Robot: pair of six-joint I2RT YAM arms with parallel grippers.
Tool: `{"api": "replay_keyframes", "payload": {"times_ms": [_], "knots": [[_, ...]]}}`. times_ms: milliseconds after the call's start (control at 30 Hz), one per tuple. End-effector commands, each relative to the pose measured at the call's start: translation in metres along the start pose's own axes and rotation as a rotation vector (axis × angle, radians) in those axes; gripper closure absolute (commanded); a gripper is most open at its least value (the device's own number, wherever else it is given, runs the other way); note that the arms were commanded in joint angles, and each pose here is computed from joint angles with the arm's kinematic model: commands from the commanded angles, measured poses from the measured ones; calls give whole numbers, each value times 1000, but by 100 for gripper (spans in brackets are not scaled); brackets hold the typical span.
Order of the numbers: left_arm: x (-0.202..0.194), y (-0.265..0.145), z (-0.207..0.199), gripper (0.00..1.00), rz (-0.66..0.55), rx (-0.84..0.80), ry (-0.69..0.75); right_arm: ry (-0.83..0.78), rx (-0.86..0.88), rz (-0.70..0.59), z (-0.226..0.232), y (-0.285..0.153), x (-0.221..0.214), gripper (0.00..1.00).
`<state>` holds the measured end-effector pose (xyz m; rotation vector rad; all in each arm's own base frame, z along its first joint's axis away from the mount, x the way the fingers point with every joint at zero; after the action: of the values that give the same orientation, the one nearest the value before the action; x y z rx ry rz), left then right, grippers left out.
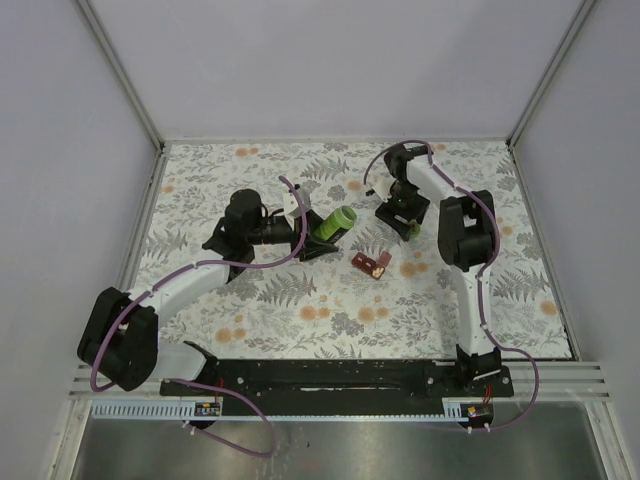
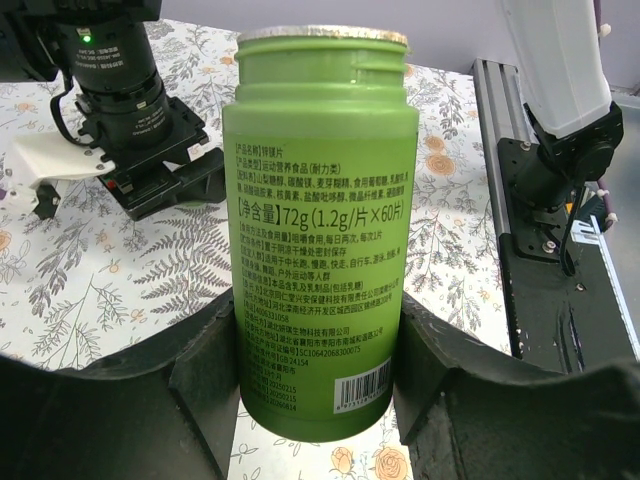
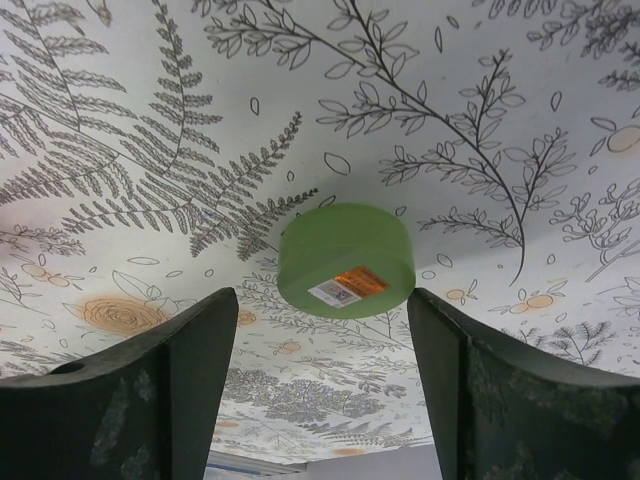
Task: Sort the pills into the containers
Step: Screw the lid of the pill bottle onto the pill bottle.
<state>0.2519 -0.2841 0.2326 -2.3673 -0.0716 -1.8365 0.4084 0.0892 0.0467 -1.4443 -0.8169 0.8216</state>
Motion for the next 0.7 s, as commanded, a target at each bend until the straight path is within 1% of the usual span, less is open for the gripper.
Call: {"api": "replay_keyframes", "payload": {"times_ms": [0, 300, 367, 667], "knots": [[28, 2, -6, 100, -53, -47, 77, -34, -3, 45, 0, -7, 3, 23], [31, 1, -8, 100, -56, -55, 83, -38, 5, 95, 0, -8, 3, 26], [31, 1, -11, 100, -55, -60, 58, -36, 3, 106, -1, -8, 3, 26], [35, 1, -12, 100, -60, -63, 46, -37, 2, 149, -1, -7, 4, 26]]}}
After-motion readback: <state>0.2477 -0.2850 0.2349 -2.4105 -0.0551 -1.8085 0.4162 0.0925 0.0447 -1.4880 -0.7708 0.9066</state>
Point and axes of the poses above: each gripper's point midway between its finger pads, its own y axis out along the fingers, its own z axis along the line the jaws close on, x = y × z, the point moved 2 cm from there along -y, back along the fingers, and after that the axes turned 8 degrees about -y, right-handed, at the moved point
